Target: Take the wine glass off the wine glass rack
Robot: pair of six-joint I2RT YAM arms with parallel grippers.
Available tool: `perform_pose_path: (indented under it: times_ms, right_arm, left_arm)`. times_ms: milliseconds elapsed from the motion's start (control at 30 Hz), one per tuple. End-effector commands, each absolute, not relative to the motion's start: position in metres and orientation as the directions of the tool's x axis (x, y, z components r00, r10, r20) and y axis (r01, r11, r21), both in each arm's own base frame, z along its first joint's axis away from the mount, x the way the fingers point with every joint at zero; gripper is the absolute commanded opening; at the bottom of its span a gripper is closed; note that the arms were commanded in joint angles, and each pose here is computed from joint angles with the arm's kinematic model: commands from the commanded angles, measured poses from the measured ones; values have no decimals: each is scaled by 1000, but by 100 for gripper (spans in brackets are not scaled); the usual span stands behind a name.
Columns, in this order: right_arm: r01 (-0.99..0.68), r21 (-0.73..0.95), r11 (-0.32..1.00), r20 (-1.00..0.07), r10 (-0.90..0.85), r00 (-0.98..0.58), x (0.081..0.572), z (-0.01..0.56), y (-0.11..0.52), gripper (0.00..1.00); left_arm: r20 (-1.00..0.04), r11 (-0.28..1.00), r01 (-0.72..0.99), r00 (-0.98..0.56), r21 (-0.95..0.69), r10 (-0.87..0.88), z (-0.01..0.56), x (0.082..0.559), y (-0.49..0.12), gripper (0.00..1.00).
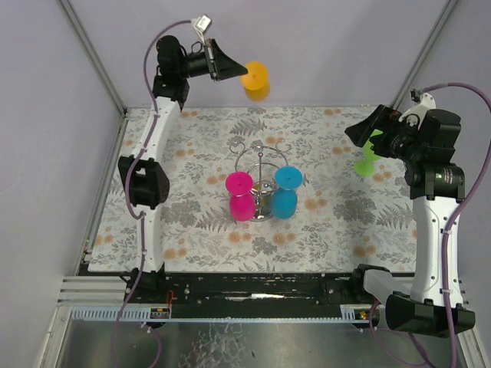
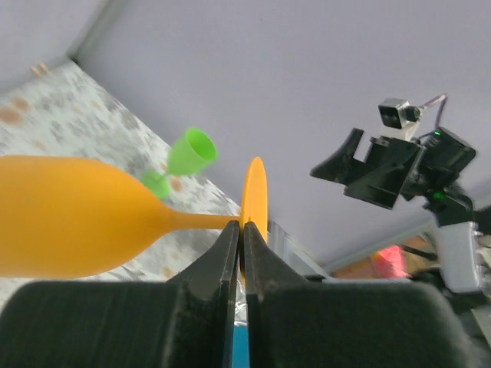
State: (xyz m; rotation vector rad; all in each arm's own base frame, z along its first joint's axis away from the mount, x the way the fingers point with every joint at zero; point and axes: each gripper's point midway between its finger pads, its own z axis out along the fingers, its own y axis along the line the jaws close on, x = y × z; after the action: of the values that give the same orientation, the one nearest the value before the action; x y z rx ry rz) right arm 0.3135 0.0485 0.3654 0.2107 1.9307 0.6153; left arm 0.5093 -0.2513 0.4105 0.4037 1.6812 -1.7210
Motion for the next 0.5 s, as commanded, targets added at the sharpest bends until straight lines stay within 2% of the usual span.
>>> perform_pose_path:
  times_ms: [0,133,233,333,467]
  right_arm:
    - [-167,478,863,-830,381,-407,302,378,51,97]
    - [-144,460,876,-837,374,-399,297,380,47,98]
    - [-114,449,886,-840,375,-393,294,381,42,99]
    - [-49,458,888,-827,405,-390,292,383,34,99]
    - [81,498,863,-781,487,-390,295,386,22,99]
  left_arm:
    - [-909,259,890,-297,-374,-292,490,480,-236,0]
    - [-974,420,900,-17,-114,-227,514,457,-235,0]
    - [-973,467,877,191,111,-128,532,423,-250,0]
    - [-920,463,821,392,335,-29,538,383,-273,0]
    - [-751,389,665,649,637,121,530,329,-301,0]
